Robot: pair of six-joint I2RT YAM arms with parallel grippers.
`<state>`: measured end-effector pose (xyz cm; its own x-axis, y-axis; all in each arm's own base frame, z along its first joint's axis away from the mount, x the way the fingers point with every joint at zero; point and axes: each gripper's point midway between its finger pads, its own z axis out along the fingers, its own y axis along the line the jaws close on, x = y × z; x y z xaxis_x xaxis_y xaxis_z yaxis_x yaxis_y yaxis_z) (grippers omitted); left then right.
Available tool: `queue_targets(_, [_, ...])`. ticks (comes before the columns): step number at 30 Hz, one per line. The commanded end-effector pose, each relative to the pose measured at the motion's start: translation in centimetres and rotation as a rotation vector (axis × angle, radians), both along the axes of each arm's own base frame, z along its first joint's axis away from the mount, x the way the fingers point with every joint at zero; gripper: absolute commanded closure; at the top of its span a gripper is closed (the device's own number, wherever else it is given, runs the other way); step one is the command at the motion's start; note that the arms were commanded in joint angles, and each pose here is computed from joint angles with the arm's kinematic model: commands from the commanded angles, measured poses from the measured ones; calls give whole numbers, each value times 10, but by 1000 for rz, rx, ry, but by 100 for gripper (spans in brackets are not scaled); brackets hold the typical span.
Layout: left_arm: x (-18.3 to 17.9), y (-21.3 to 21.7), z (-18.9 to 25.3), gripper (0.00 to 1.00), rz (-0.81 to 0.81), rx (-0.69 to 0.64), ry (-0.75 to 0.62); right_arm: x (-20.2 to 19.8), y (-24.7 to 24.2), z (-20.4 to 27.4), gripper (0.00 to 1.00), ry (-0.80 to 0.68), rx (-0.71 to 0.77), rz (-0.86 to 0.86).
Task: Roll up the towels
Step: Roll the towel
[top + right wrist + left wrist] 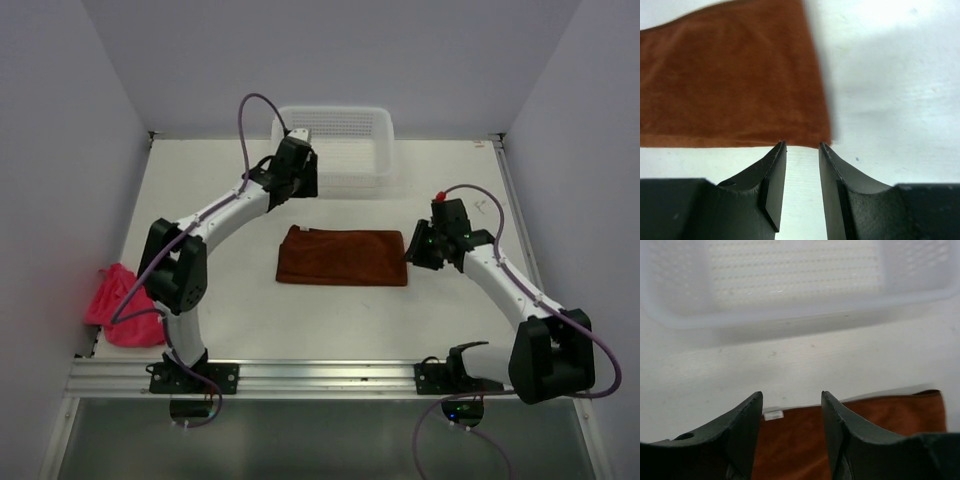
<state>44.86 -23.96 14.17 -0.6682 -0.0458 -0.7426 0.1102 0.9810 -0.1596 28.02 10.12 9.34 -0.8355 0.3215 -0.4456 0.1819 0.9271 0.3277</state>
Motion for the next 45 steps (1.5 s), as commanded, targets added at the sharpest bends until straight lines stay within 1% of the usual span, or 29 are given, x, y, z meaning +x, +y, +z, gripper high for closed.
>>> queue_targets(1, [-19, -75, 56, 45, -177, -118, -53, -6, -14, -15, 64, 6, 65, -123])
queue_targets(2, [-29, -101, 45, 45, -229, -114, -23, -16, -11, -27, 64, 34, 103, -117])
queue_targets(3, [-34, -113, 43, 45, -249, -120, -7, -16, -9, -30, 64, 31, 137, -129])
queue_targets(4, [-34, -130, 56, 45, -276, -148, -24, -7, -11, -29, 64, -10, 171, -142])
queue_targets(5, [-43, -151, 41, 45, -316, -142, 7, -17, -2, -38, 64, 17, 229, -114])
queue_targets(6, [-47, -162, 37, 45, -332, -146, 22, -14, -1, -40, 64, 7, 266, -123])
queue_targets(7, [-49, -176, 45, 45, -350, -166, 11, -9, 2, -38, 63, -18, 292, -114])
queue_targets(8, [-58, -191, 29, 45, -376, -161, 45, -13, 2, -45, 63, -3, 299, -118])
queue_targets(10, [-63, -209, 28, 45, -398, -184, 52, -12, 2, -46, 63, -13, 317, -116])
queue_targets(11, [-69, -218, 17, 45, -413, -175, 72, -16, 2, -50, 63, -4, 318, -117])
queue_targets(13, [-73, -225, 13, 45, -417, -176, 83, -18, 1, -52, 63, -2, 317, -116])
queue_targets(18, [-89, -241, -15, 45, -439, -154, 127, -24, -4, -64, 62, 19, 287, -124])
queue_targets(22, [-94, -252, -33, 45, -439, -137, 147, -27, -6, -74, 63, 49, 270, -123])
queue_targets(30, [-91, -271, -38, 44, -426, -150, 134, -28, -7, -79, 67, 58, 250, -112])
queue_targets(35, [-87, -268, -63, 44, -394, -101, 158, -28, -7, -79, 69, 60, 254, -109])
queue_targets(45, [-85, -269, -105, 46, -371, -65, 196, -28, -5, -81, 75, 69, 259, -102])
